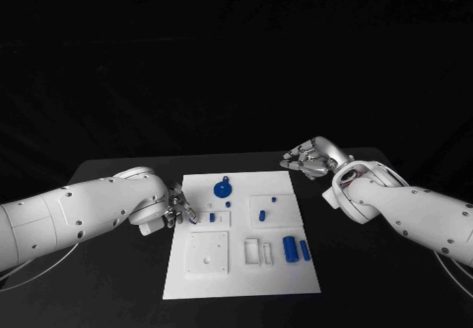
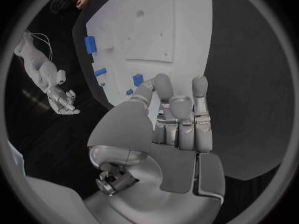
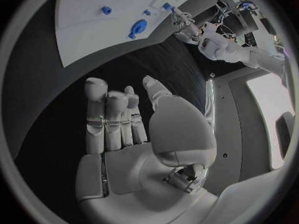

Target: Assemble the parts on the task board

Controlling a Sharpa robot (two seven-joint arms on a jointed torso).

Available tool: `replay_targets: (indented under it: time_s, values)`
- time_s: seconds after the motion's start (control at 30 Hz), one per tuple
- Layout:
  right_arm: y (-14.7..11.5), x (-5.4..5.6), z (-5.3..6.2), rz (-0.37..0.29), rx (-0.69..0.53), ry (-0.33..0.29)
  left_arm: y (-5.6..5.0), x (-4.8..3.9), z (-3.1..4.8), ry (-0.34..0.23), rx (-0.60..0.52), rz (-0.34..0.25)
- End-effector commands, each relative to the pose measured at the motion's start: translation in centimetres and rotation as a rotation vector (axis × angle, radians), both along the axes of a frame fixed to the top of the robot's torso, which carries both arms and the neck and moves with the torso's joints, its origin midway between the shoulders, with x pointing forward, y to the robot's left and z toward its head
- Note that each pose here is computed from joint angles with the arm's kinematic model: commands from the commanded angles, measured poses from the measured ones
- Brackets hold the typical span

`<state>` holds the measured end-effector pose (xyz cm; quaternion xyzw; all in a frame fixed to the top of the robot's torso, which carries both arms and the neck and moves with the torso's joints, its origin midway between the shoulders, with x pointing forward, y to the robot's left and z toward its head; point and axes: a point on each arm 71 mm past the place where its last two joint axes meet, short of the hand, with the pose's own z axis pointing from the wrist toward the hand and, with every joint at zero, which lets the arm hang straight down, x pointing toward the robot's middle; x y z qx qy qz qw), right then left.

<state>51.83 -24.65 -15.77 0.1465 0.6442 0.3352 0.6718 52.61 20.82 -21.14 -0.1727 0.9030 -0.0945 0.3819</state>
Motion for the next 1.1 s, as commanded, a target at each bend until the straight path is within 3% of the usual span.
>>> replay_targets:
  time_s: [0.03, 0.3, 0.87, 1.1]
  values:
    - [0.1, 0.0, 0.0, 0.011, -0.003, -0.003, -0.2, -0.08, 0.01, 0.026, -0.013, -0.003]
    - [0.1, 0.0, 0.0, 0.01, -0.003, -0.003, -0.2, -0.03, 0.25, -0.018, -0.038, 0.025]
    - [-0.4, -0.1, -0.2, 0.0, -0.007, 0.0, -0.5, -1.42, 1.72, -0.279, -0.151, 0.14]
    - [-0.5, -0.1, -0.3, -0.004, -0.008, 0.004, -0.7, -1.89, 1.56, -0.317, -0.174, 0.172]
